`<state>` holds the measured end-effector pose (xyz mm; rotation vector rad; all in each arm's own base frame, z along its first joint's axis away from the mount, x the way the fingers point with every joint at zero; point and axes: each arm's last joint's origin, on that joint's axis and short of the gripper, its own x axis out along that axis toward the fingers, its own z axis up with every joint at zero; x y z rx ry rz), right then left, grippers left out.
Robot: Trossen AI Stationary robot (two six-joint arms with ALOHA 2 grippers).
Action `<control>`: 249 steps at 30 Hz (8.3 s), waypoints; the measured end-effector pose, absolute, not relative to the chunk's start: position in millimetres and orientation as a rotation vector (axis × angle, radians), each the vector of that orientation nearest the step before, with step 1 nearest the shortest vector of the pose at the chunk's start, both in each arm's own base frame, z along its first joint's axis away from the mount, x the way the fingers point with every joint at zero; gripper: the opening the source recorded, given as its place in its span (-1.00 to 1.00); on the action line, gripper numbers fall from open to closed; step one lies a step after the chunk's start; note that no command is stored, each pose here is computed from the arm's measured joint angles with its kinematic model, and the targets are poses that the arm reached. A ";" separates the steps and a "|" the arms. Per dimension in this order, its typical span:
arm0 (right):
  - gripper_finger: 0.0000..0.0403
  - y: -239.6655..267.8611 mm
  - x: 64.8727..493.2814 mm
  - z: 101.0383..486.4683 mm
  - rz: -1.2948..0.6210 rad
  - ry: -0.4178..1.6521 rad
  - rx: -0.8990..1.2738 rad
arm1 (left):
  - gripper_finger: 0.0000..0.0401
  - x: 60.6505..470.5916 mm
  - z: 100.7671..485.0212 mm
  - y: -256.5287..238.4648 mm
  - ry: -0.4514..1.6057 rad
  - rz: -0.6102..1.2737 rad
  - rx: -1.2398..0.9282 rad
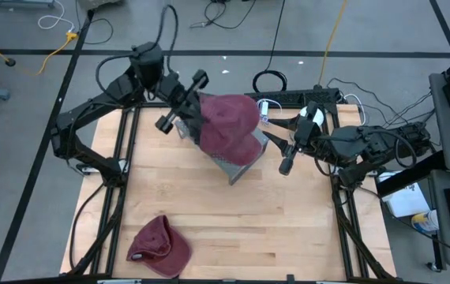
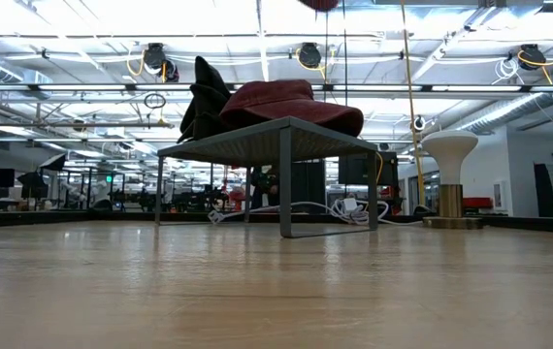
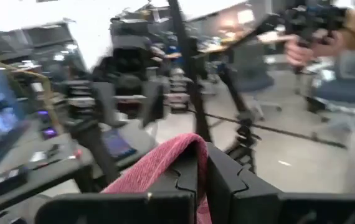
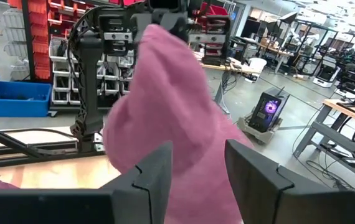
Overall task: Pick & Place hat
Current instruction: Stack the top red cap on the red cap on the shelf, then stack the red cap on the red cap on the shelf
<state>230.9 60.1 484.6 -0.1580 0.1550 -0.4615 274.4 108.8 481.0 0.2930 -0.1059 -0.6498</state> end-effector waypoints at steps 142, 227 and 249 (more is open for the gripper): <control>-0.31 27.9 237.1 484.1 -0.581 0.217 -0.298 | -0.56 372.5 362.6 133.9 0.953 0.281 -0.009; -0.31 27.9 237.1 483.9 -0.584 0.210 -0.270 | 0.48 228.9 452.3 -36.3 1.082 -0.223 -0.084; -0.31 27.9 237.0 483.9 -0.580 0.221 -0.306 | 0.48 237.4 415.6 -154.5 1.296 -0.252 -0.122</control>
